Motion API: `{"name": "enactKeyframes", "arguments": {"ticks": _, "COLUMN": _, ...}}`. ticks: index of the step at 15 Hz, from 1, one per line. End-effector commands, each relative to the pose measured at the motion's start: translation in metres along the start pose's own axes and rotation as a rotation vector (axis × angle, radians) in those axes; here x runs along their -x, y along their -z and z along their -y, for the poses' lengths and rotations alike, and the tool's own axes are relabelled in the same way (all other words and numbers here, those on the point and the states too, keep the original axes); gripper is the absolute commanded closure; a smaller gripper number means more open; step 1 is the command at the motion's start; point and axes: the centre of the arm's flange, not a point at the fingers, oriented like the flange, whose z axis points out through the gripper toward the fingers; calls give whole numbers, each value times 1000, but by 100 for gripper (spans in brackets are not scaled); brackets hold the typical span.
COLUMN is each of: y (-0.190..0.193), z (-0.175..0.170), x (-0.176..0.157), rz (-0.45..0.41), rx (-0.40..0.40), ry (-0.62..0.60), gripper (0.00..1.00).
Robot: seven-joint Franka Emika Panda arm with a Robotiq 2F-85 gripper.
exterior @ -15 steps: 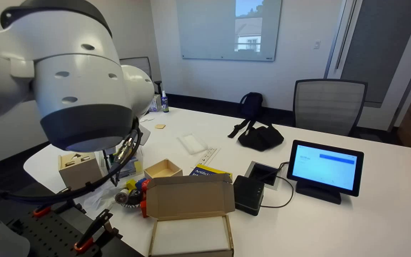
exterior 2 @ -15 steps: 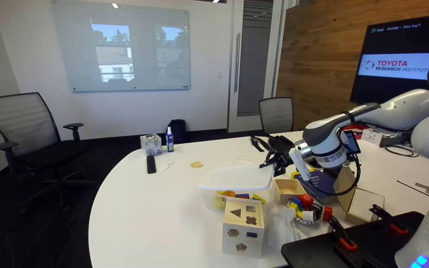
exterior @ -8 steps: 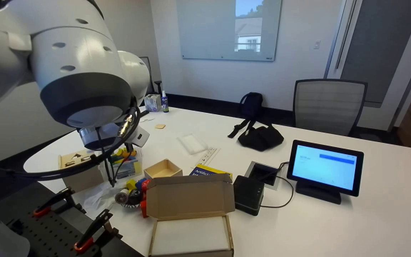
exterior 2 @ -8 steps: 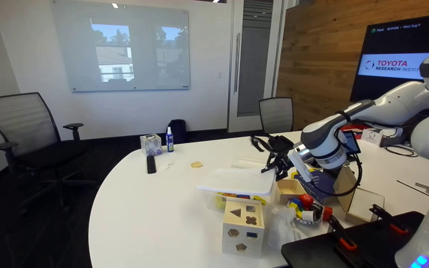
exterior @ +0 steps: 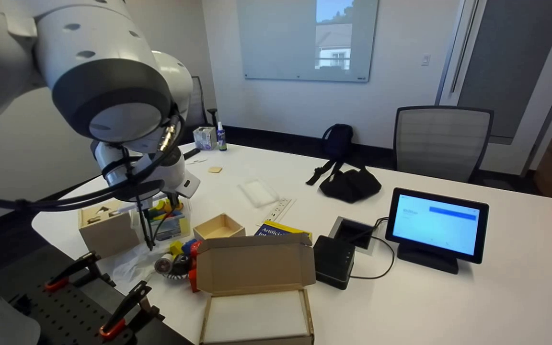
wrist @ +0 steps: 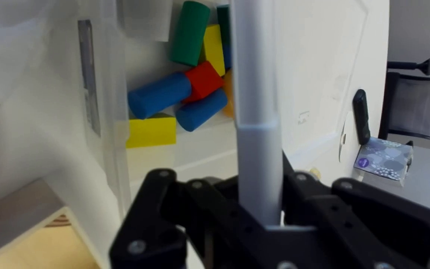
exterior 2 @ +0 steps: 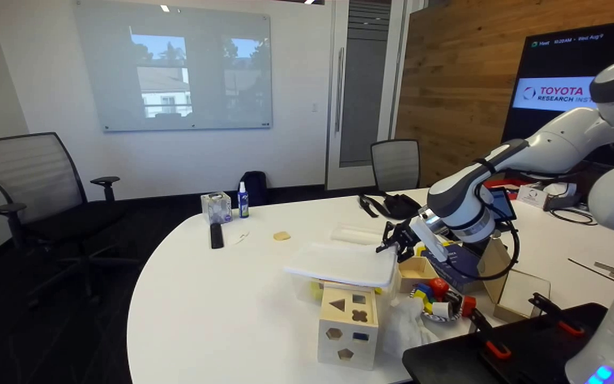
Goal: Put the white lid on the clear container.
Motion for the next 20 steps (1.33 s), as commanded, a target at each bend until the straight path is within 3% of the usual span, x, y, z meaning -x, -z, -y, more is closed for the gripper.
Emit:
{"name": "enactKeyframes", "arguments": {"ticks": 1, "y": -2, "z": -17, "x": 2, "rz": 15, "rx": 139, "ry": -12, "gripper": 99}}
{"name": "enactKeyframes", "arguments": {"ticks": 8, "y": -12, "z": -39, "x": -11, "rz": -9, "rx": 238, "ry": -9, "gripper": 99}}
{"name": "enactKeyframes", "arguments": {"ticks": 20, "y": -19, "z": -21, "x": -4, "rz": -32, "rx": 340, "ry": 35, "gripper": 99}}
